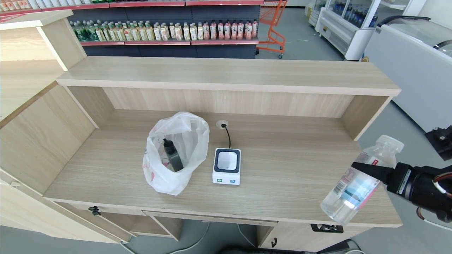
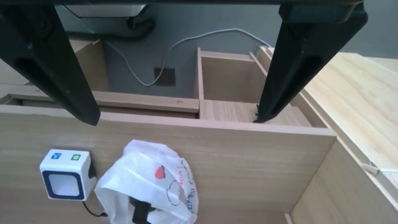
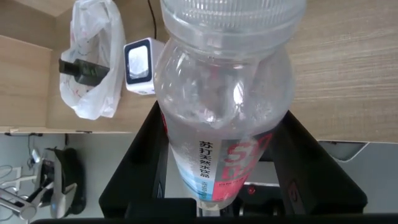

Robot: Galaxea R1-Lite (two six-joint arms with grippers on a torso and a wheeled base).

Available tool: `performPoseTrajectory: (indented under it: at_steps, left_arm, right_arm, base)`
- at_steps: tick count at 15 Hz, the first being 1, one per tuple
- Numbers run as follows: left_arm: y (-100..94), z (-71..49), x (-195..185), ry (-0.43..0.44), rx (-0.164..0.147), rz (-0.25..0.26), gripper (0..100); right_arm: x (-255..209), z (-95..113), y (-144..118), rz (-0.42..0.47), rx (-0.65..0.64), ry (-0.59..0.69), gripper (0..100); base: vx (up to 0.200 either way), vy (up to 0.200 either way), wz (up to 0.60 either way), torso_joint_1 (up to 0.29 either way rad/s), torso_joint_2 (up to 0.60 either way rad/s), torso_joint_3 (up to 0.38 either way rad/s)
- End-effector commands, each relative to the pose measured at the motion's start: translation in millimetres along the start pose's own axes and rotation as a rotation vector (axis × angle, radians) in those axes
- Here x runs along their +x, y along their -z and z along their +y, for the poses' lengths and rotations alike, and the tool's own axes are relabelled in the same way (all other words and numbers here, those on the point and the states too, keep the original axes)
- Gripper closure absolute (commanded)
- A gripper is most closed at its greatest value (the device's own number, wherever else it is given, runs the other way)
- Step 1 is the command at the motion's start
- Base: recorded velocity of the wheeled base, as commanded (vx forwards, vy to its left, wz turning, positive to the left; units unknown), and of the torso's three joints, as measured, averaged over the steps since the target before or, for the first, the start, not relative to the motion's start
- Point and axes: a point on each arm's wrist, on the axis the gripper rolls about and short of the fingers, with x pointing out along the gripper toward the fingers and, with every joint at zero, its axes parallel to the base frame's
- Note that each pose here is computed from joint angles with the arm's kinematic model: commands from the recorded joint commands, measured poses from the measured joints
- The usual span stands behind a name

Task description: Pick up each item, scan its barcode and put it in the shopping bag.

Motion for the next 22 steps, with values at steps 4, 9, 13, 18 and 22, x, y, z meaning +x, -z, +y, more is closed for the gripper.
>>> performPoseTrajectory:
  at_steps: [4, 9, 13, 18, 22]
  left_arm:
    - [0.0, 0.0, 0.0, 0.001, 0.002, 0.0, 0]
    - [0.0, 0.0, 0.0, 0.001, 0.002, 0.0, 0]
    - [0.0, 0.0, 0.0, 0.001, 0.002, 0.0, 0]
    - [0.0, 0.0, 0.0, 0.001, 0.003, 0.0, 0]
    - [0.0, 0.0, 0.0, -0.001, 0.009, 0.0, 0]
  right_arm:
    - [2.8, -2.0, -2.2, -0.003, 0.004, 0.011, 100]
    - [11.6, -0.5, -10.6, -0.014, 0.002, 0.012, 100]
    - [18.3, -0.8, -20.6, -0.044, -0.001, 0.036, 100]
    - [17.2, -0.8, -20.1, -0.044, -0.001, 0.037, 100]
    - [21.9, -4.1, -18.2, -0.028, 0.004, 0.054, 100]
  base:
    - [0.0, 0.2, 0.0, 0.001, 0.0, 0.004]
    - [0.0, 0.2, 0.0, 0.0, 0.0, 0.002]
    - [0.0, 0.0, 0.0, 0.0, 0.0, 0.0]
    - [0.12, 0.0, 0.0, 0.0, 0.0, 0.0]
    - [0.2, 0.0, 0.0, -0.007, 0.0, 0.006]
